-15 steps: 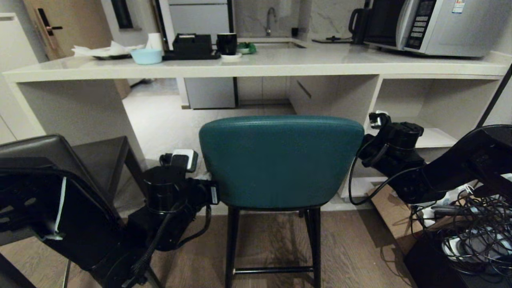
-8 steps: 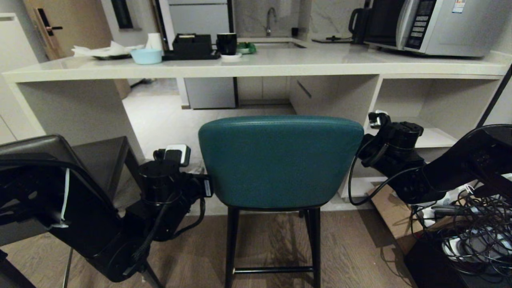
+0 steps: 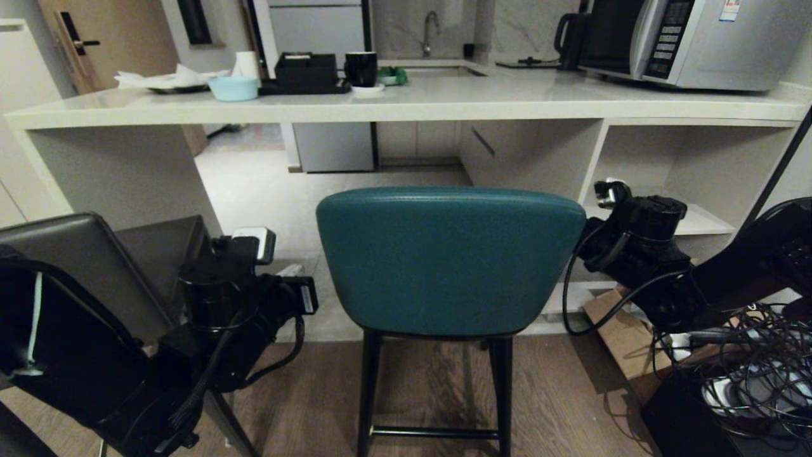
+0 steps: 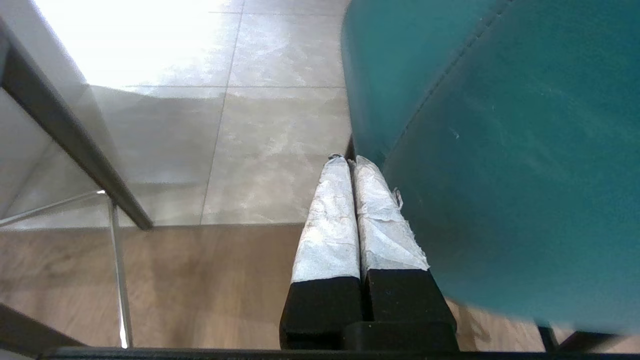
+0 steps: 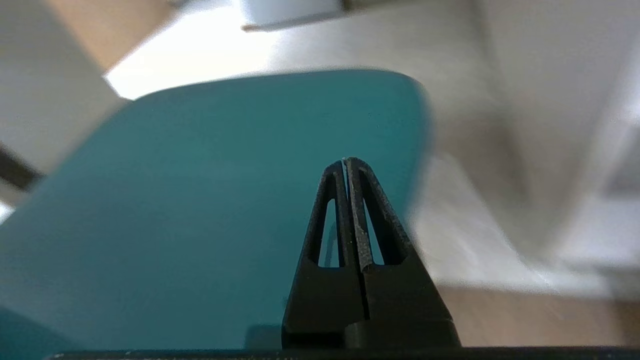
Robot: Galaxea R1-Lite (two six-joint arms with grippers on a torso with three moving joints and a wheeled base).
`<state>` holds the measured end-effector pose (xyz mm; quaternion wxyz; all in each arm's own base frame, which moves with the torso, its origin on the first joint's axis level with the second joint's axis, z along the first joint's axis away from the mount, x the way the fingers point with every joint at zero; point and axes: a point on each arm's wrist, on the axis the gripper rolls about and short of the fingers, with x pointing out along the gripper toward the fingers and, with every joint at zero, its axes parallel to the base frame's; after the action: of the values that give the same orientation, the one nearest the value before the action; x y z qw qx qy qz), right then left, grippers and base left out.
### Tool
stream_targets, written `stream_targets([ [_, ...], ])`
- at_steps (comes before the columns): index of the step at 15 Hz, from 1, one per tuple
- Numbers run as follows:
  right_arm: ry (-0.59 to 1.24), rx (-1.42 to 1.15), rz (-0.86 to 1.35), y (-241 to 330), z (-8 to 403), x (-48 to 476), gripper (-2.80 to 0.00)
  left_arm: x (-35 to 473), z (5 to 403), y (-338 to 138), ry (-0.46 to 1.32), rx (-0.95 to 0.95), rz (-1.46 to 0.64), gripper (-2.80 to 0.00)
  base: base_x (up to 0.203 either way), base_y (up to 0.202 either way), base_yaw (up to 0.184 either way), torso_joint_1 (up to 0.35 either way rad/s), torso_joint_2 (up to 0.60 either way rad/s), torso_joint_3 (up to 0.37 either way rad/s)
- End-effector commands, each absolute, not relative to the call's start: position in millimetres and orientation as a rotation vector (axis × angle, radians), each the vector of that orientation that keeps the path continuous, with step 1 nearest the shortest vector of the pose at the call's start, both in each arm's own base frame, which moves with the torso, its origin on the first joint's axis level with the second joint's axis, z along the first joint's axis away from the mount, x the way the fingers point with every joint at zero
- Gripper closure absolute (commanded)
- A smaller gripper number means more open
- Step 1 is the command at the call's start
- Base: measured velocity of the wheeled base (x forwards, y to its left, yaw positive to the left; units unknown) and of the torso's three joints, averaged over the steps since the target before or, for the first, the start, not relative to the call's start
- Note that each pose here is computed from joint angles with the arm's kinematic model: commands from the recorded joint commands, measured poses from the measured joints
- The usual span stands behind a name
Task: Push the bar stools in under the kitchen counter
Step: Push the blue chair back under the dining table
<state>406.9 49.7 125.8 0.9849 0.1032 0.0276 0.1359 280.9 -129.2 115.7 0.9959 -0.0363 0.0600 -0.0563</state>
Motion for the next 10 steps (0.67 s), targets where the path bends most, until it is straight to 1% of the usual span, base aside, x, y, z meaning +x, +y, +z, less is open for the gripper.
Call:
stream_targets([
  [1,0.042,0.206,0.207,28,143,380,0.00,268,120,-120,0.123,-0.080,-0.180,0.00,0.000,0.000,0.000,0.000,0.00,0.000],
  [3,0.044,0.205,0.142,18,150,360,0.00,273,121,-114,0.122,-0.092,-0.215,0.00,0.000,0.000,0.000,0.000,0.00,0.000],
  [6,0.037,0.201,0.084,14,155,349,0.00,293,122,-104,0.100,-0.104,-0.166,0.00,0.000,0.000,0.000,0.000,0.00,0.000],
  [8,0.017,0.201,0.101,20,170,330,0.00,309,128,-86,0.067,-0.115,-0.148,0.00,0.000,0.000,0.000,0.000,0.00,0.000],
  [10,0.029,0.201,0.175,41,175,304,0.00,319,136,-75,0.036,-0.120,-0.231,0.00,0.000,0.000,0.000,0.000,0.00,0.000],
])
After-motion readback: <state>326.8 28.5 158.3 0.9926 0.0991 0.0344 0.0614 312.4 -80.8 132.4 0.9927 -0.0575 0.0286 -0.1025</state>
